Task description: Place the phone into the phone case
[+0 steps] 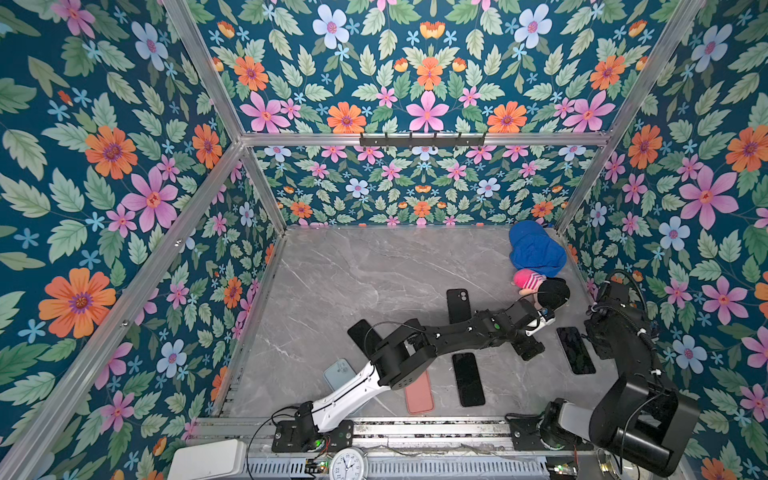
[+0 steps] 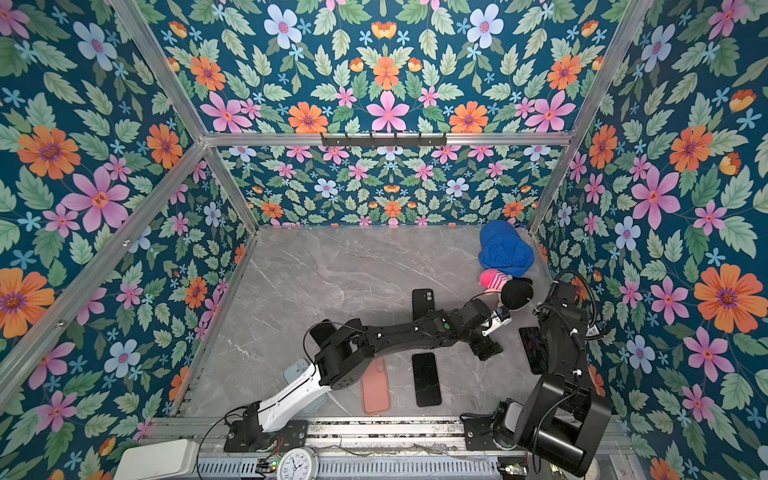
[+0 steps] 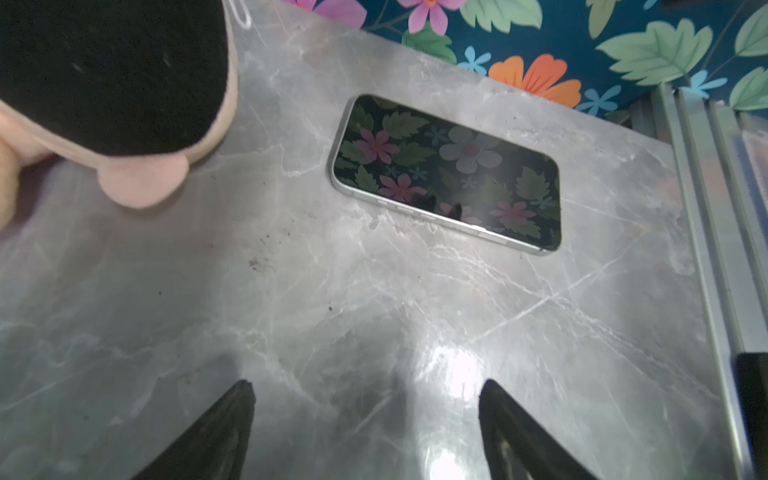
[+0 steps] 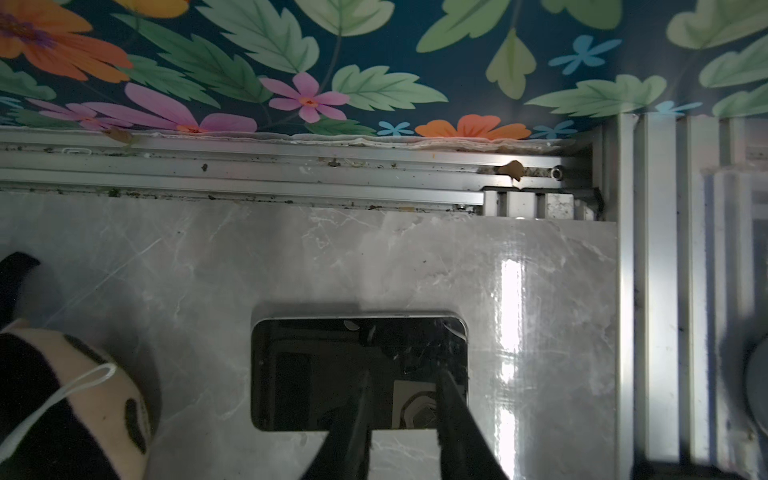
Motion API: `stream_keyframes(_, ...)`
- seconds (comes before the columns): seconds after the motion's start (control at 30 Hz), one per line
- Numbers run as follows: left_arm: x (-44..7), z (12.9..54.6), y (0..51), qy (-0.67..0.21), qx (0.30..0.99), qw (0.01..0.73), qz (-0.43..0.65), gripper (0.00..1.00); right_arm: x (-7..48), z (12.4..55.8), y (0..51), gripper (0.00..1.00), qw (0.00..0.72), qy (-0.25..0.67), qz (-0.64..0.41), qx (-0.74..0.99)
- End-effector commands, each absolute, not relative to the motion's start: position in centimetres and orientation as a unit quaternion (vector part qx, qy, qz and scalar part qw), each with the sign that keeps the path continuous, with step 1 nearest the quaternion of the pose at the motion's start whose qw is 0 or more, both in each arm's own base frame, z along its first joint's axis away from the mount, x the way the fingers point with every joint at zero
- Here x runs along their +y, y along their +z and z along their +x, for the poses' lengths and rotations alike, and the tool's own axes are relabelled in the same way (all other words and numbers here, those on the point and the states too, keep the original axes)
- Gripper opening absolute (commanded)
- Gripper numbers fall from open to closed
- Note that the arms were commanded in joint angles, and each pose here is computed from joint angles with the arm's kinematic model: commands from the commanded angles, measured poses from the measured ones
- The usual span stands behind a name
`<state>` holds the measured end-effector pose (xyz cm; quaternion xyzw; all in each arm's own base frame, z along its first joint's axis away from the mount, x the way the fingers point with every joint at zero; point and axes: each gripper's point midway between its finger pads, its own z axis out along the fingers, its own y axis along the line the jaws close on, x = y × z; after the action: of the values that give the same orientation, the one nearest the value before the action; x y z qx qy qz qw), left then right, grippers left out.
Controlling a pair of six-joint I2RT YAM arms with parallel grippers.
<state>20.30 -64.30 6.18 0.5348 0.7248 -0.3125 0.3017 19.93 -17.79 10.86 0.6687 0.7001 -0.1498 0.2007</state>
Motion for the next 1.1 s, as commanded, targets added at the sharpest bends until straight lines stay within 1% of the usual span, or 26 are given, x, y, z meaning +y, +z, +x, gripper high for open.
stream_keyframes(0.0,-64.7,20.7,6.7,-0.310,0.716,0.318,0.539,0.86,-17.5,20.4,11.1,0.26,0.194,-0.143,0.641,0.729)
stream_keyframes(0.13,-66.8,21.5,9.3,-0.333,0.664,0.393,0.542,0.85,-16.6,21.3,11.8,0.26,0.242,-0.106,0.599,0.756)
stream_keyframes(0.2,-67.7,21.5,10.3,-0.348,0.633,0.431,0.541,0.88,-16.1,21.5,12.3,0.29,0.274,-0.088,0.581,0.761)
stream_keyframes(0.27,-69.0,21.5,10.3,-0.352,0.615,0.454,0.541,0.89,-15.9,21.1,12.5,0.30,0.287,-0.085,0.578,0.759)
stream_keyframes(0.37,-71.6,21.5,10.7,-0.363,0.594,0.477,0.537,0.89,-15.8,21.1,12.2,0.32,0.282,-0.066,0.588,0.755)
stream_keyframes(0.5,-73.3,20.8,10.8,-0.381,0.575,0.505,0.519,0.85,-16.0,21.3,11.9,0.33,0.274,-0.038,0.606,0.746)
stream_keyframes(0.63,-73.6,21.0,9.9,-0.389,0.582,0.508,0.502,0.80,-15.9,22.1,12.4,0.34,0.287,-0.014,0.611,0.738)
stream_keyframes(0.77,-73.5,20.3,7.4,-0.365,0.601,0.488,0.517,0.72,-15.4,22.5,12.3,0.34,0.281,0.010,0.617,0.735)
stream_keyframes(0.9,-73.0,19.7,4.4,-0.330,0.621,0.461,0.541,0.68,-14.2,23.0,11.3,0.34,0.271,0.050,0.625,0.730)
stream_keyframes(0.97,-73.0,19.0,3.8,-0.325,0.620,0.454,0.551,0.67,-13.6,23.2,10.7,0.34,0.267,0.066,0.624,0.731)
stream_keyframes(1.07,-73.1,18.4,3.2,-0.321,0.619,0.449,0.558,0.65,-13.4,22.9,9.6,0.34,0.258,0.064,0.625,0.734)
